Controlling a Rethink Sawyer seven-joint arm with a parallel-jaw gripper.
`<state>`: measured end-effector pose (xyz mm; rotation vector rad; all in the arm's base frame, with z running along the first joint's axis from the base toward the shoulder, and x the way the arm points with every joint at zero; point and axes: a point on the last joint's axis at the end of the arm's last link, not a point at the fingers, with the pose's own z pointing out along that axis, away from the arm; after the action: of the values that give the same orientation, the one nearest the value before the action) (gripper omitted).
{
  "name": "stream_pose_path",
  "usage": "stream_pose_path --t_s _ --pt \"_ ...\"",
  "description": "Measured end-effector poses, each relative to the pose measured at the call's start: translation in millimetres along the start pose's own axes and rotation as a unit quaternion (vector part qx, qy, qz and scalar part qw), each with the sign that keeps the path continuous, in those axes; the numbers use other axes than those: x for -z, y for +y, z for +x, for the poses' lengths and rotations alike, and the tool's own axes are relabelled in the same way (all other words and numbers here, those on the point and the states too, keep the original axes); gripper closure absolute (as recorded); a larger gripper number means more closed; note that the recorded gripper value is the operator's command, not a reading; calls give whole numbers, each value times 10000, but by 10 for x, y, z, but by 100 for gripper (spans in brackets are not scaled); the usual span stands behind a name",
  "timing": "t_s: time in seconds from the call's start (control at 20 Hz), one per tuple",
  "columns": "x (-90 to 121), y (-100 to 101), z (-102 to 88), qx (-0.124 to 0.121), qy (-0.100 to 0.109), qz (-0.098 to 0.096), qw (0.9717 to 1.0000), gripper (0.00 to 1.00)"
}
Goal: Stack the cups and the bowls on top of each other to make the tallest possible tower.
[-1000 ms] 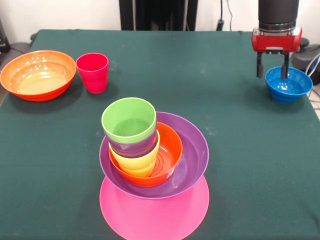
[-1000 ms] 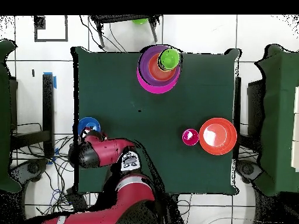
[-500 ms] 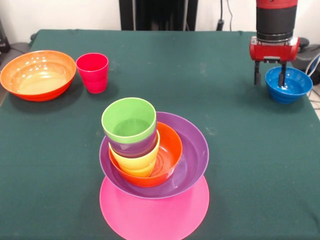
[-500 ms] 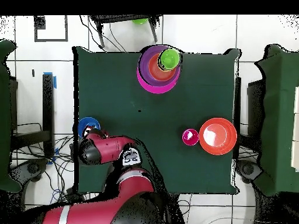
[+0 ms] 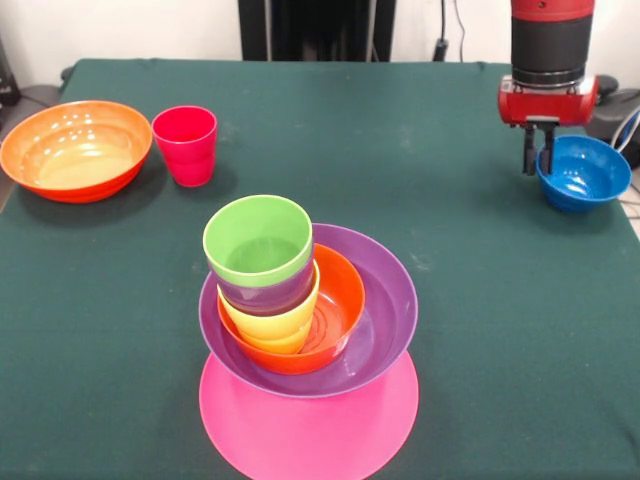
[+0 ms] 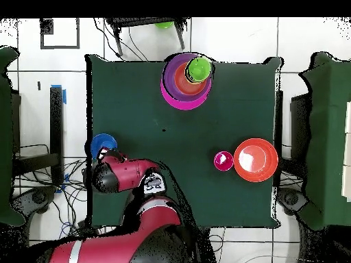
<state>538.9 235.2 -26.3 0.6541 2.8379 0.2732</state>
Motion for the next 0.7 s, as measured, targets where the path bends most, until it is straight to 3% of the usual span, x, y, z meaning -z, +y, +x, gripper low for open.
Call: stream_pose_path --t_s 0.45,0.7 --pt "62 29 -90 -8 -86 -38 10000 100" --pt "277 21 -377 -128 -260 -99 9995 100"
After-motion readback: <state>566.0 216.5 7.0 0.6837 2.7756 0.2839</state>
